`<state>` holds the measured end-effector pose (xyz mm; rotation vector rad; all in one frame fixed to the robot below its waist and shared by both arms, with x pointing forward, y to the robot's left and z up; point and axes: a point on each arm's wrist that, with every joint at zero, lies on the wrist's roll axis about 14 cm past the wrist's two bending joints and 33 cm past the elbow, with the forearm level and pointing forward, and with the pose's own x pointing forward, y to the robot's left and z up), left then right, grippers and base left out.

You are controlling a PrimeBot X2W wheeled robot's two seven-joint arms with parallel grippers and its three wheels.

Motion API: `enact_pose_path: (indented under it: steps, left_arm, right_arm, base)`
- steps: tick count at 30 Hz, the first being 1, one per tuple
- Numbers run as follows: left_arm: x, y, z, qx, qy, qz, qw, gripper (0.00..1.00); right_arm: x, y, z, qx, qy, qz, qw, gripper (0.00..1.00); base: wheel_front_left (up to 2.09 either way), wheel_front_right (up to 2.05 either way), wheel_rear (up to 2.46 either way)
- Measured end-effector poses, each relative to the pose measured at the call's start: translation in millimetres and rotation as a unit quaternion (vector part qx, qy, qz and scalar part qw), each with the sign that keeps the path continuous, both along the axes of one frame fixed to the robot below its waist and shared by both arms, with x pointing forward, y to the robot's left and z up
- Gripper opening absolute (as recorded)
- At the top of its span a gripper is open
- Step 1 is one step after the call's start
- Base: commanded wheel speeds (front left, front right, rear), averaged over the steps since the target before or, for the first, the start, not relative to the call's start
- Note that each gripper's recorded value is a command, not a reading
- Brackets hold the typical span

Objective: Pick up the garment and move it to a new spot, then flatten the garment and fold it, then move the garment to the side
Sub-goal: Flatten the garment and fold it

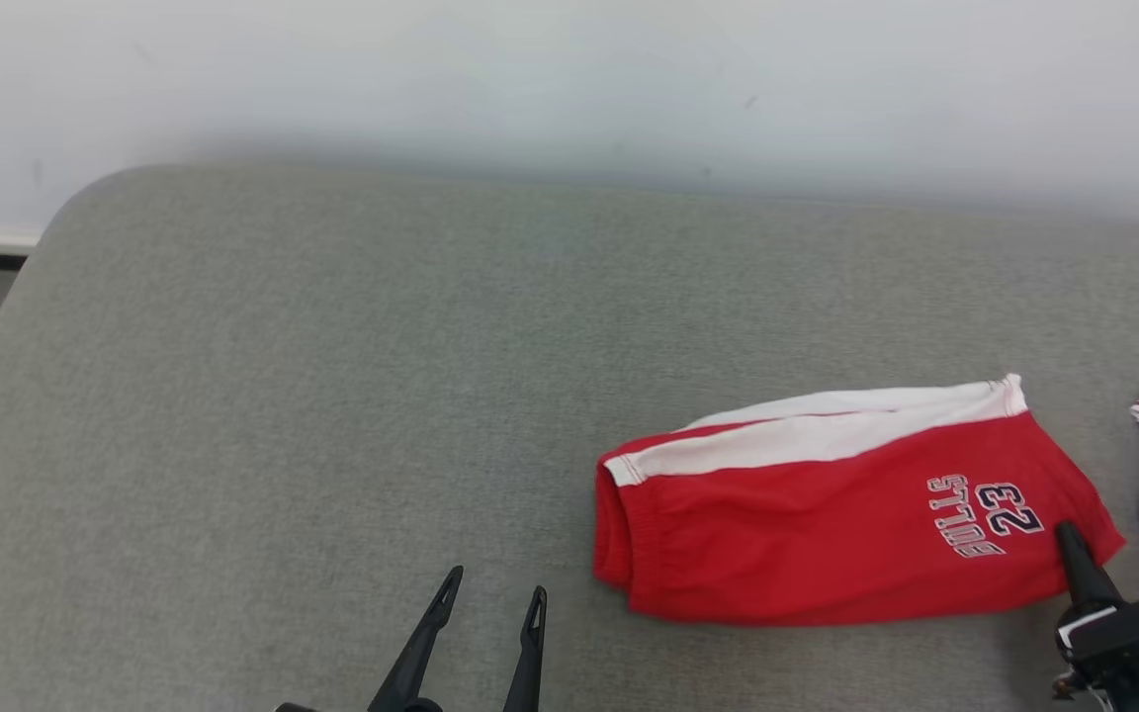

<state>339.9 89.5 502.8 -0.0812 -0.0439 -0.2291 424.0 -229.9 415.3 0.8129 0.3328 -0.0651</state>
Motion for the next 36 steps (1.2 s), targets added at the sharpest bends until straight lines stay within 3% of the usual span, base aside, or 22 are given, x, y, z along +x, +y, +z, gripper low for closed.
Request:
enact_pose_path:
  steps: [7,16,26,36]
  left_arm:
    - [-1.3,-14.4,8.7,-0.003,-0.015,-0.023,1.000,1.00]
    - [-6.8,-17.2,14.7,-0.004,-0.025,-0.029,0.999,1.00]
    - [-10.9,-11.3,15.3,-0.009,-0.024,-0.015,1.000,1.00]
    - [-11.4,-1.1,14.2,-0.012,-0.021,0.005,1.000,1.00]
  right_arm:
    - [-19.9,-21.9,9.8,-0.007,-0.013,-0.028,0.999,0.00]
    - [-10.6,-13.2,36.2,-0.049,-0.057,0.004,0.997,0.00]
    - [14.5,48.6,74.4,-0.087,-0.118,0.115,0.982,0.00]
    - [3.9,135.9,81.0,-0.110,-0.141,0.265,0.948,0.00]
  base:
    - [0.00,0.00,0.00]
    - [0.00,0.00,0.00]
    - [0.00,0.00,0.00]
    - [0.00,0.00,0.00]
